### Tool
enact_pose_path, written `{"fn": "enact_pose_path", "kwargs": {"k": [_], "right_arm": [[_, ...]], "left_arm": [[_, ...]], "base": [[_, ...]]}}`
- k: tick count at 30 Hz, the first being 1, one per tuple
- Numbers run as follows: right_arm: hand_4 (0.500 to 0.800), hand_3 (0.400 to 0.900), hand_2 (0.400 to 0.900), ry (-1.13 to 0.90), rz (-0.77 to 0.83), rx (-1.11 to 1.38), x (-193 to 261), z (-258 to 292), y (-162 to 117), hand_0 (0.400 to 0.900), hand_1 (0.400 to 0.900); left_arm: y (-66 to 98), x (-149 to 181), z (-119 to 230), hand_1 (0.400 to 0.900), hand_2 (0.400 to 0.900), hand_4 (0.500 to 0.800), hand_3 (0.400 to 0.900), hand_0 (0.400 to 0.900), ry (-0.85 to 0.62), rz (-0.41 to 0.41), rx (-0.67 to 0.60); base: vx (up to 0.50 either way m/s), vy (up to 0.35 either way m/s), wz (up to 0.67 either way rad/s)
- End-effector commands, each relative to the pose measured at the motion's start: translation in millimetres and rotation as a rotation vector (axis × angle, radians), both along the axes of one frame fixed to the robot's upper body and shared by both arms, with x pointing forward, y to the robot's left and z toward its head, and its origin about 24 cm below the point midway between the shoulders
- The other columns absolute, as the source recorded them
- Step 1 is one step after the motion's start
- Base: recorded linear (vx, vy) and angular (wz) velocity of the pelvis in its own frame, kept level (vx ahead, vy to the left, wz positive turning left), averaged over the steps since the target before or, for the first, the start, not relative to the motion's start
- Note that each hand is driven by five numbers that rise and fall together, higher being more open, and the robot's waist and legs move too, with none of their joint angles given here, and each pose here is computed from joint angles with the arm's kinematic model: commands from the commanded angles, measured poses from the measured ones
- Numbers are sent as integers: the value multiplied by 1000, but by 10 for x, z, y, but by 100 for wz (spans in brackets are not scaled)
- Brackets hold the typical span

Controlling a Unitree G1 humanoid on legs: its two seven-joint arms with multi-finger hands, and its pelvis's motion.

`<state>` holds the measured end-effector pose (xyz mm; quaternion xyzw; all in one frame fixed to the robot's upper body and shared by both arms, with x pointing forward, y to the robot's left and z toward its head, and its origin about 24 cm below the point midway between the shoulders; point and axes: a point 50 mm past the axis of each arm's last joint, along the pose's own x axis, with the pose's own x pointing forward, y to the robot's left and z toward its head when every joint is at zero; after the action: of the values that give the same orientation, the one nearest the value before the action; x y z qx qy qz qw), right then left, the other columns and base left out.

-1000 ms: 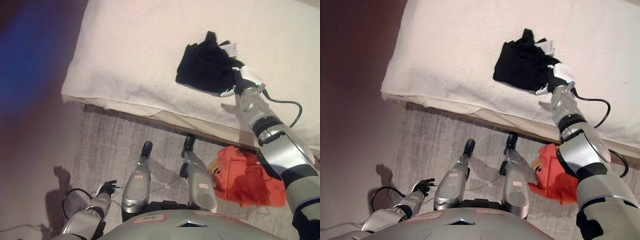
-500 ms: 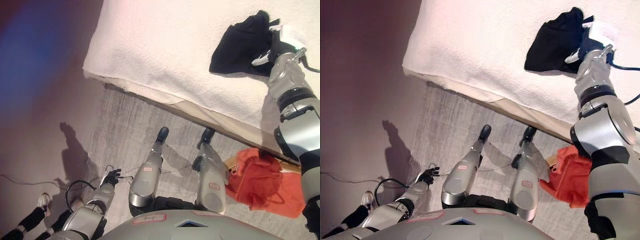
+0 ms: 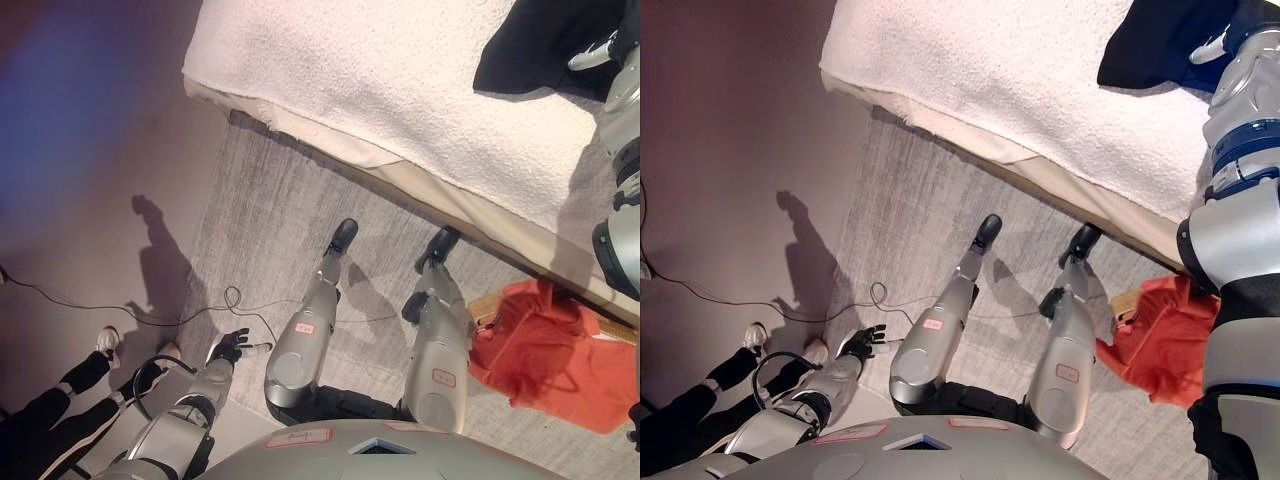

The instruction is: Put the clothes on the bed into the basket.

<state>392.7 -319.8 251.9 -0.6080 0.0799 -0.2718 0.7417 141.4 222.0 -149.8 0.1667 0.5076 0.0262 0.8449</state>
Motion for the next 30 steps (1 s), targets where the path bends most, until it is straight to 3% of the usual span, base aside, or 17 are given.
{"fn": "enact_pose_path", "kwargs": {"k": [1, 10, 20, 30], "right_arm": [[500, 400, 400, -56, 198, -2, 176, 239, 444, 400, 400], [500, 400, 400, -57, 203, 49, 185, 166, 455, 400, 400], [500, 400, 400, 9, 211, 178, 169, -273, 413, 400, 400], [500, 400, 400, 161, 139, 203, -40, -818, 76, 400, 400]], "left_arm": [[437, -327, 5, 900, 900, 800, 900, 900, 110, 43, 119], [524, -365, 20, 900, 900, 800, 900, 900, 127, 72, 141], [586, -492, 5, 900, 900, 800, 900, 900, 182, 109, 154], [661, -555, 17, 900, 900, 800, 900, 900, 225, 143, 171]], "base": [[-19, 21, -11], [4, 22, -13], [81, 70, -23], [99, 68, -49]]}}
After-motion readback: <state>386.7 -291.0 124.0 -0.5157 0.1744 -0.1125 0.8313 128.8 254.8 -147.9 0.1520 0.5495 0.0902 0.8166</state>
